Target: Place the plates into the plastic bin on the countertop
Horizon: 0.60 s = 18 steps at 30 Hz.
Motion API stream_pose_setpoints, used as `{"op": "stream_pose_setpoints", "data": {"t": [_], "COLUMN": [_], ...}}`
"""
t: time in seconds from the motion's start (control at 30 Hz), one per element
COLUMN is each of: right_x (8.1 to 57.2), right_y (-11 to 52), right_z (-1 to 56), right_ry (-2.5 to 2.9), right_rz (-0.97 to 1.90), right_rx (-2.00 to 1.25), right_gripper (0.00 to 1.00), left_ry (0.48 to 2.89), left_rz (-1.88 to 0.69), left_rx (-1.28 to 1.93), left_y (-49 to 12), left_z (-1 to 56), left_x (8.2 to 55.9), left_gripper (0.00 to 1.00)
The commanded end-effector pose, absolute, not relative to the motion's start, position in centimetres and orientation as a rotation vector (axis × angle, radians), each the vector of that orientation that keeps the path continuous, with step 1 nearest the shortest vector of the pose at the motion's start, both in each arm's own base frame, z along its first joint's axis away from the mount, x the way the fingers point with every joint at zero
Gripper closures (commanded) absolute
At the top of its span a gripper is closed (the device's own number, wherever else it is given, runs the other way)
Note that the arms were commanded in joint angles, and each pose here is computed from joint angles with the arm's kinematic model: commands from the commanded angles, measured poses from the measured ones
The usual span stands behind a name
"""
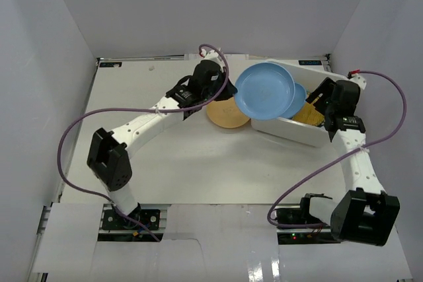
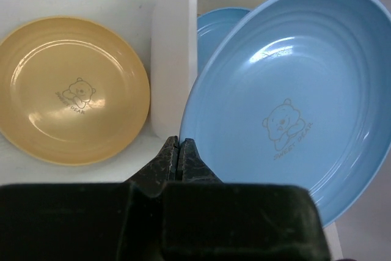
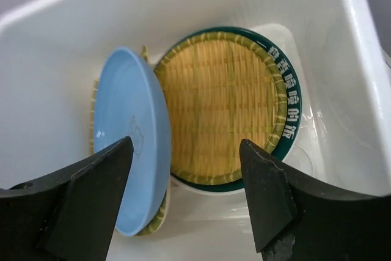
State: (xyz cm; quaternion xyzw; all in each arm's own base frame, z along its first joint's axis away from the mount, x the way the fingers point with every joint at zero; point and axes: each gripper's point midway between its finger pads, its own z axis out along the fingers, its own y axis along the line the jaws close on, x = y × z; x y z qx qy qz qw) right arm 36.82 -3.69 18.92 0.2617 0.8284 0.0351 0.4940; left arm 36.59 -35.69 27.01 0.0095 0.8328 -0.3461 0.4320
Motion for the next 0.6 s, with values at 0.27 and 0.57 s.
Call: {"op": "stream_pose_setpoints", "data": {"t": [0.27, 0.57], "right_x": [31.6, 28.3], "right_y": [-2.0, 2.2], "right_z": [36.0, 39.2], "right_ry": [1.553, 1.525], "right_rz": [0.338, 0.506], "right_rx": [0.564, 0.363], "right_gripper": [0.78, 0.83], "left_ry": [2.080, 2.100], "left_rz": [-0.780, -0.786], "left_rx": [0.071, 0.017], "left_y": [-44.3, -48.4], "left_z": [26.9, 24.8], "left_x": [40.7, 43.4], "left_gripper": [1.00, 1.00]}}
